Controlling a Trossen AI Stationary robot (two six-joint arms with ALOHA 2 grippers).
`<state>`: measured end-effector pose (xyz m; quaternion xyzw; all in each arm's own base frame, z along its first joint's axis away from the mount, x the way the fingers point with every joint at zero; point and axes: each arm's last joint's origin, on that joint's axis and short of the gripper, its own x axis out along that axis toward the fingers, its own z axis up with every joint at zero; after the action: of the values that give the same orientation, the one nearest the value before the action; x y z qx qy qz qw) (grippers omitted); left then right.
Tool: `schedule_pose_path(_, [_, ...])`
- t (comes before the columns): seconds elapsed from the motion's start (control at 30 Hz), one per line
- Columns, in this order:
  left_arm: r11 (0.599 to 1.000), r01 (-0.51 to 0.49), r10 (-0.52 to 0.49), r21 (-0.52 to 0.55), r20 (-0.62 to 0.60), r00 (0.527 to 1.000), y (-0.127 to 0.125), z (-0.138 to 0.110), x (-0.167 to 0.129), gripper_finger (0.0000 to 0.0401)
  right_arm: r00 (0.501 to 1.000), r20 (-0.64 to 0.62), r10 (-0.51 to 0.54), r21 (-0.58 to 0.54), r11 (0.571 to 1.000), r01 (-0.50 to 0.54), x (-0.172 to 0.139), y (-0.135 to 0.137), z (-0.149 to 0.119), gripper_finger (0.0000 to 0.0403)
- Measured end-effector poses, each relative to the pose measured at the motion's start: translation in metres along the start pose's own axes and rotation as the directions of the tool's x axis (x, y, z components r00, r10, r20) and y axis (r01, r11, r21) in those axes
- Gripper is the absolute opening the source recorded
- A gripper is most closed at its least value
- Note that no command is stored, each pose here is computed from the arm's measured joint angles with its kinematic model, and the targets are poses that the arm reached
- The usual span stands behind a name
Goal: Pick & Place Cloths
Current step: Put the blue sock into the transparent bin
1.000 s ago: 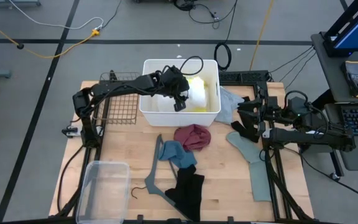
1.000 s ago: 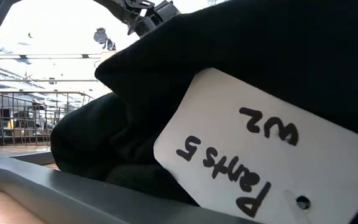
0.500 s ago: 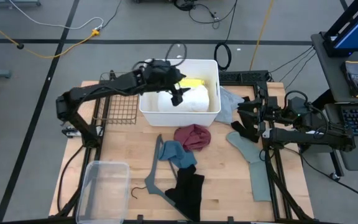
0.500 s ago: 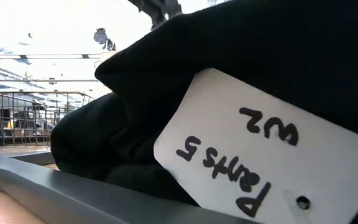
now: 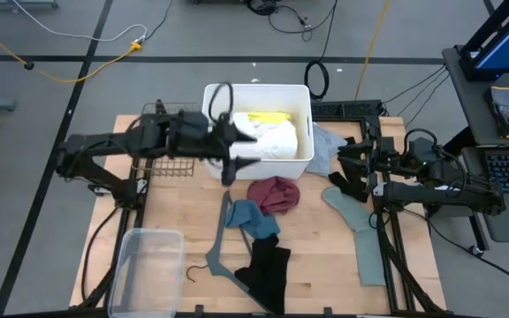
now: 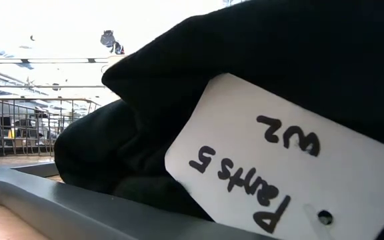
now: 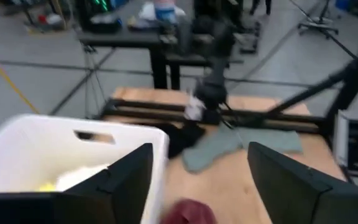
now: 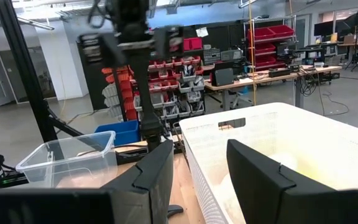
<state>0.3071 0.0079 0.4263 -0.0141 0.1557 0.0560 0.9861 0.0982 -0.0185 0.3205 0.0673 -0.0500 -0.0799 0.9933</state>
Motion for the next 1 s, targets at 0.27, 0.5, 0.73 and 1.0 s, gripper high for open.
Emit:
schedule_pose_path(0.27, [0.999, -0.045, 0.045, 0.005, -0.132, 0.99, -0.048, -0.019, -0.002, 0.0178, 1.0, 0.0, 0.0, -0.001, 1.0, 0.0, 0.0, 0.0, 0.0, 0.0141])
schedule_pose_path(0.5, [0.999, -0.048, 0.045, -0.019, -0.17, 0.984, -0.077, -0.03, 0.0, 0.0117, 1.0, 0.0, 0.0, -0.003, 1.0, 0.0, 0.0, 0.0, 0.0, 0.0141])
schedule_pose_path(0.73, [0.999, -0.042, 0.035, -0.022, -0.244, 0.969, -0.102, -0.049, 0.017, 0.0068, 1.0, 0.0, 0.0, -0.004, 1.0, 0.0, 0.0, 0.0, 0.0, 0.0141])
schedule_pose_path(1.0, [0.995, -0.082, 0.055, -0.055, -0.376, 0.925, -0.12, -0.079, 0.045, 0.0013, 1.0, 0.0, 0.001, -0.008, 1.0, -0.001, 0.0, 0.0, 0.0, 0.0141])
